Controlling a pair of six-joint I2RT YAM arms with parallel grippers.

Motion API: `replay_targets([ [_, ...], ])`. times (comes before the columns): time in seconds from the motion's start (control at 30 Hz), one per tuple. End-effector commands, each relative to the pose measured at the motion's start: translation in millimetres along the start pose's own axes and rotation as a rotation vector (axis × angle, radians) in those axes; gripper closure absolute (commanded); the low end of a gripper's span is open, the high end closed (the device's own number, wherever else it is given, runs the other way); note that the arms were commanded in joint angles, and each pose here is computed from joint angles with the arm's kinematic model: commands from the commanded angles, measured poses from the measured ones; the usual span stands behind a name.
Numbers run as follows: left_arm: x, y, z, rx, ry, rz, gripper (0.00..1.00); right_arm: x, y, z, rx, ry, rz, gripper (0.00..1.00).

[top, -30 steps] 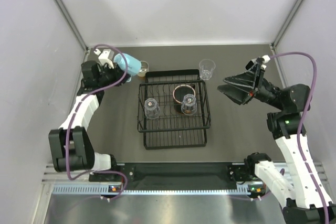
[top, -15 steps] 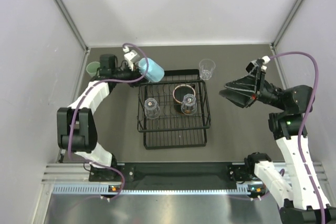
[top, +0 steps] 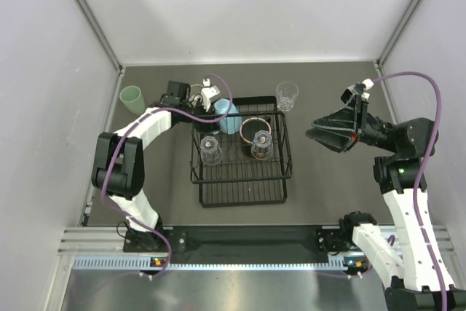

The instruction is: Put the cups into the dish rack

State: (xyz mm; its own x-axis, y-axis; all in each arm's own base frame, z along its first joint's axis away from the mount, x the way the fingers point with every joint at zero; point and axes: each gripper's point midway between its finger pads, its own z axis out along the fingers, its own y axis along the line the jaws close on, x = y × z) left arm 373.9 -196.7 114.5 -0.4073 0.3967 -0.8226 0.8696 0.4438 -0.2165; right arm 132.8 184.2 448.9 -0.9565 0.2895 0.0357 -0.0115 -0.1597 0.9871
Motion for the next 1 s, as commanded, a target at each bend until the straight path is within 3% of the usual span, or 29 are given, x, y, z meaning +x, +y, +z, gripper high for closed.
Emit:
replay_targets([
  [0.0,-26.3,-6.2,-3.3,0.004,-0.068,0.143,1.00,7.4,10.0,-3.8,0.003,0.015,0.069,0.59],
  [0.23,-15.4,-11.0,9.5,0.009,-0.028,0.139,1.00,4.5,8.4,-4.1,0.002,0.002,0.071,0.59],
  [0.8,-32.5,-21.9,65.2,0.053,-0.021,0.200,1.00,-0.1,0.6,-5.0,0.016,-0.026,0.095,0.59],
  [0.97,-24.4,-24.9,63.9,0.043,-0.003,0.206,1.00,-0.2,0.1,-5.6,0.017,-0.031,0.097,0.59],
])
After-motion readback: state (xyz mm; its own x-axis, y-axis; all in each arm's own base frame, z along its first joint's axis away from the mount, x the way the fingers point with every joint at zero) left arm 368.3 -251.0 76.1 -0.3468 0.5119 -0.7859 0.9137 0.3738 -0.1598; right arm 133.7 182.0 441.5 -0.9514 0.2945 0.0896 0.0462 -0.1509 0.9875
